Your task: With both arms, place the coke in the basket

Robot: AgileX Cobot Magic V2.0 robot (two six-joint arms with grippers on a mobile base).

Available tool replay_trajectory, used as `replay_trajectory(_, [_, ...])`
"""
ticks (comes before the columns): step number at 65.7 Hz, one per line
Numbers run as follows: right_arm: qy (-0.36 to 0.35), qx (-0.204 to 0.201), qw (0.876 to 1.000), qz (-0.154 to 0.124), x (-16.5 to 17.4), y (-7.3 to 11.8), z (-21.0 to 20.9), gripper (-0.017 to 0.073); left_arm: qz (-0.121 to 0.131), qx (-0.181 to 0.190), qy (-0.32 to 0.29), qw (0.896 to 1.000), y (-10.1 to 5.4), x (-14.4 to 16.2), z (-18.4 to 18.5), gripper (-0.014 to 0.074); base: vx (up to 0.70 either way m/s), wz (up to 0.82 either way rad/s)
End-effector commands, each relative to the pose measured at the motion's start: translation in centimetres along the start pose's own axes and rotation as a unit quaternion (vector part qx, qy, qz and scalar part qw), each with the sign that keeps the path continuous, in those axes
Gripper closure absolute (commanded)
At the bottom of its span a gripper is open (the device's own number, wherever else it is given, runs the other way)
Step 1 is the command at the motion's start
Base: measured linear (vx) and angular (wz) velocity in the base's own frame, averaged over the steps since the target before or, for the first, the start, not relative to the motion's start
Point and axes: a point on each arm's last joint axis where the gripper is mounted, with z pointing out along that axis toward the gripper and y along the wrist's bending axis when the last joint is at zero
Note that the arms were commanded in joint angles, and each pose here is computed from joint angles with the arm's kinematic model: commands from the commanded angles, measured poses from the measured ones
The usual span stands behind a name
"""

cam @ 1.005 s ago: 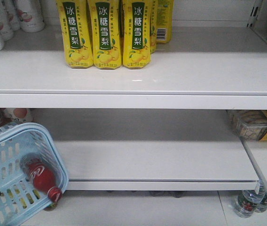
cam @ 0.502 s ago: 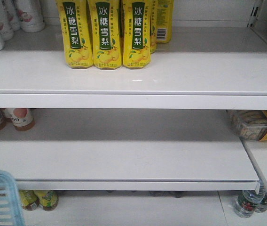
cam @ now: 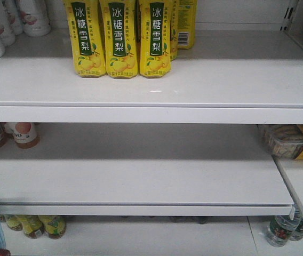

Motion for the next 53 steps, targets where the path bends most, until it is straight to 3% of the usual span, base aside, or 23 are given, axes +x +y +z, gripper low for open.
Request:
replay_trajectory(1, [-0.039,0.016,0.999,0.0,-1.27,-0.31,-0.34,0.0565,0.055,-0.002,-0.092,0.994,-0.22,-2.33,-0.34,0.06,0.0,0.0])
replay_trajectory(20, [-0.039,0.016,0.999,0.0,-1.27,-0.31,-0.34,0.0565,0.06,-0.044,-0.094,0.993,0.24,-2.38,-0.37,0.06,0.0,0.0])
replay_trajectory(29, [-0.039,0.016,0.999,0.0,-1.27,-0.31,-0.34,0.0565,0.067,-0.045,-0.093,0.992,0.24,-2.26,-0.54,0.06,0.0,0.0])
replay_trajectory(53, [-0.039,0.016,0.999,0.0,-1.27,-0.31,-0.34,0.0565,0.054,-0.044,-0.091,0.993,0.25,-2.23,-0.51,0.06,0.0,0.0])
